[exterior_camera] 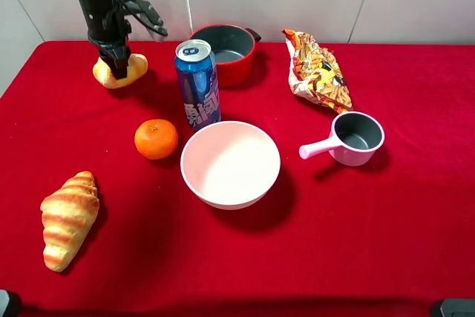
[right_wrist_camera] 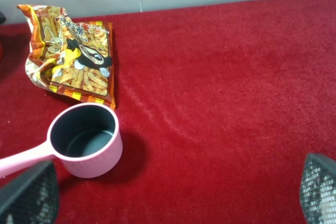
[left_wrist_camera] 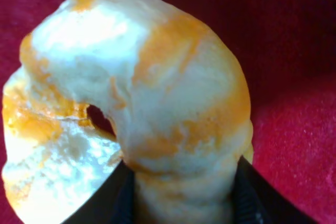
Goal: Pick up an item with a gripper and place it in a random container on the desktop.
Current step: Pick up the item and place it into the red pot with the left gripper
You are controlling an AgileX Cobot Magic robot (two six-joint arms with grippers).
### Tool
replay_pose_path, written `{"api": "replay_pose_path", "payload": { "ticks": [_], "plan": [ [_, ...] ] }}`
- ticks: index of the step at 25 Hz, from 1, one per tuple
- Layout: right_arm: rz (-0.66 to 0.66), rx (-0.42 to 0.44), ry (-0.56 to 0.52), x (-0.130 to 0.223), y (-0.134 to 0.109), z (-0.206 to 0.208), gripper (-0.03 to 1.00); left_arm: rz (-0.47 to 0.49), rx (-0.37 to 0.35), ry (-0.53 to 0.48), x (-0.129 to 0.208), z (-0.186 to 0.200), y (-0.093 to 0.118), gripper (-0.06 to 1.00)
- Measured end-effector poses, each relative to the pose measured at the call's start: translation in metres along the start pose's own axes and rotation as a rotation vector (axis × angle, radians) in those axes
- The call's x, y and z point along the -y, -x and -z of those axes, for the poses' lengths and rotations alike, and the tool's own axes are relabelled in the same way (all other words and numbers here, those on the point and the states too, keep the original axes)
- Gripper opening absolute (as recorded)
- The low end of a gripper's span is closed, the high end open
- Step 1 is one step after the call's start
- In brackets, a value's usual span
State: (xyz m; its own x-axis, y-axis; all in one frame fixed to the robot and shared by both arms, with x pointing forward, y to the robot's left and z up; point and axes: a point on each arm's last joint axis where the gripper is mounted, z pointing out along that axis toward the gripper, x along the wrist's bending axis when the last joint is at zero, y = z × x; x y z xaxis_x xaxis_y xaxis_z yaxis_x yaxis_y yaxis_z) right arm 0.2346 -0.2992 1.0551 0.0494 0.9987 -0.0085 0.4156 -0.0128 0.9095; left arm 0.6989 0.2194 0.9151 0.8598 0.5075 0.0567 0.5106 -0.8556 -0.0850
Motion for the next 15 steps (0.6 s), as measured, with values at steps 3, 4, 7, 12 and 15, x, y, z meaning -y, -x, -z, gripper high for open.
{"api": "replay_pose_path", "payload": {
  "ticks": [3, 4, 7, 12, 15],
  "plan": [
    [0.000, 0.000, 0.000, 0.000, 0.000, 0.000, 0.69, 0.004, -0.009, 0.007, 0.001, 0.007, 0.000, 0.35],
    [0.000, 0.000, 0.000, 0.000, 0.000, 0.000, 0.69, 0.010, -0.009, 0.008, 0.002, 0.009, 0.000, 0.35],
    [0.000, 0.000, 0.000, 0.000, 0.000, 0.000, 0.69, 0.033, -0.012, 0.012, 0.002, 0.017, 0.000, 0.35],
    [0.000, 0.000, 0.000, 0.000, 0.000, 0.000, 0.69, 0.067, 0.001, 0.057, -0.002, 0.029, -0.001, 0.35],
    [0.000, 0.000, 0.000, 0.000, 0.000, 0.000, 0.69, 0.084, 0.008, 0.098, -0.006, 0.039, -0.002, 0.35]
  ]
}}
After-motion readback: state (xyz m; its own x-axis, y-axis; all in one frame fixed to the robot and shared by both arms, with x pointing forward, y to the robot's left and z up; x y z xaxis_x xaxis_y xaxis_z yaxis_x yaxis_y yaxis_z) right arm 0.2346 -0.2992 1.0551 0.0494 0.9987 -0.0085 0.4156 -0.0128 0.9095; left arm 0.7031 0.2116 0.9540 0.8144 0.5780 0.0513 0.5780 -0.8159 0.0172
